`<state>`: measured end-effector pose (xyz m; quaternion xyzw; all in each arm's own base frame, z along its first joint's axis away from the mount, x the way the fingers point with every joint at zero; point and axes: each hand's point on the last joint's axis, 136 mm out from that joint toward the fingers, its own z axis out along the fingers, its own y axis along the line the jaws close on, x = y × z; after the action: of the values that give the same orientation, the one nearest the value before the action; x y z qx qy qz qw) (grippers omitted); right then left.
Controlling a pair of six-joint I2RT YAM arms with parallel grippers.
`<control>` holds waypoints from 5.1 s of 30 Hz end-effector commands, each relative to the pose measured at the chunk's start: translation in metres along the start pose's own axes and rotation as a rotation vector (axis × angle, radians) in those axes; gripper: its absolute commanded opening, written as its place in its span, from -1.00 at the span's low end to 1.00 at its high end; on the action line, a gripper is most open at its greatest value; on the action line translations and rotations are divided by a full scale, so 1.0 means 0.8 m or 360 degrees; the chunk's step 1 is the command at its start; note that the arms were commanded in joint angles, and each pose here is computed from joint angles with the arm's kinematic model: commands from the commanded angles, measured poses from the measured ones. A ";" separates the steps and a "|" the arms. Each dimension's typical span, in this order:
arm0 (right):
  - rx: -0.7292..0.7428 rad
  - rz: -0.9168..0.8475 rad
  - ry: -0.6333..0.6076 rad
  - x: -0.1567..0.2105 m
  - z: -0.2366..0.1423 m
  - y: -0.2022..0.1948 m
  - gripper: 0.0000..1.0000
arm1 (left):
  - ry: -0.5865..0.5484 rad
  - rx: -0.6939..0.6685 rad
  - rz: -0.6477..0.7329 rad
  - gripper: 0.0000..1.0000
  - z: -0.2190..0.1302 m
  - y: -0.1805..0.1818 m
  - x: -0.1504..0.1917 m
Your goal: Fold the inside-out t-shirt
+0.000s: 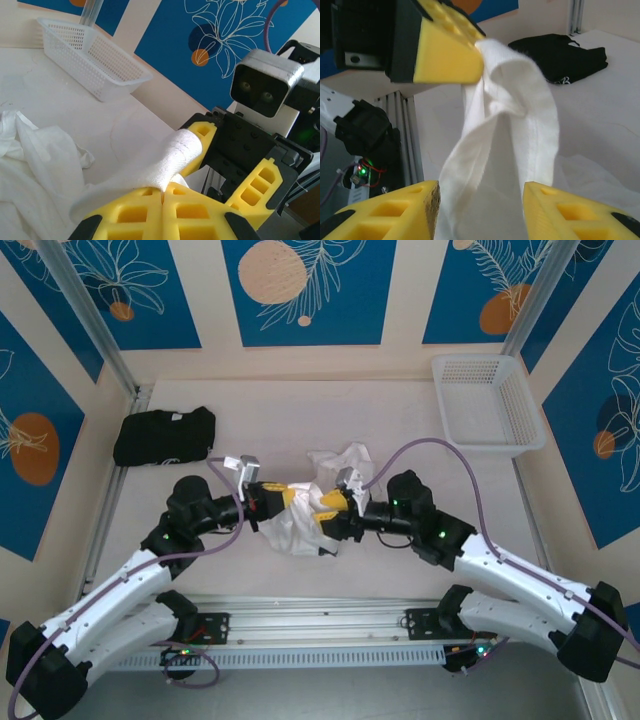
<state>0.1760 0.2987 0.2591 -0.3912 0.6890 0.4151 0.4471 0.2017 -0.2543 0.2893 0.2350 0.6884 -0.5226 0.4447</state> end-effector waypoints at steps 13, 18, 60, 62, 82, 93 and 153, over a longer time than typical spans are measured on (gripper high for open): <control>-0.0108 0.0096 -0.0119 -0.044 0.013 0.007 -0.85 | 0.0003 -0.0047 0.0066 -1.00 -0.003 0.011 0.006; -0.0182 0.0089 -0.0102 -0.033 0.006 0.016 -1.00 | 0.0009 -0.0134 0.0054 -0.91 -0.004 0.024 0.009; 0.0124 0.0484 0.0314 0.059 -0.045 -0.053 -1.00 | 0.0381 -0.0334 -0.0019 0.36 0.021 0.082 0.088; 0.0162 0.0568 0.0341 0.077 -0.049 -0.057 -1.00 | 0.0459 -0.0319 -0.0023 0.36 0.031 0.085 0.106; 0.0454 0.0873 0.0273 0.107 -0.080 -0.112 -1.00 | 0.0967 -0.0535 0.0478 0.36 0.083 0.095 0.183; 0.0452 0.0887 0.0219 0.099 -0.086 -0.120 -1.00 | 0.1079 -0.0880 0.1007 0.25 0.085 0.106 0.191; 0.0285 0.1366 0.0809 0.258 -0.033 -0.056 -0.63 | 0.0981 -0.0908 0.0113 0.08 0.006 0.100 0.188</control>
<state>0.1619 0.2314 0.0688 -0.1249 0.8997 0.3976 0.1298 0.1966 -0.2393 0.1186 0.2485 0.9014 -0.1849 0.3025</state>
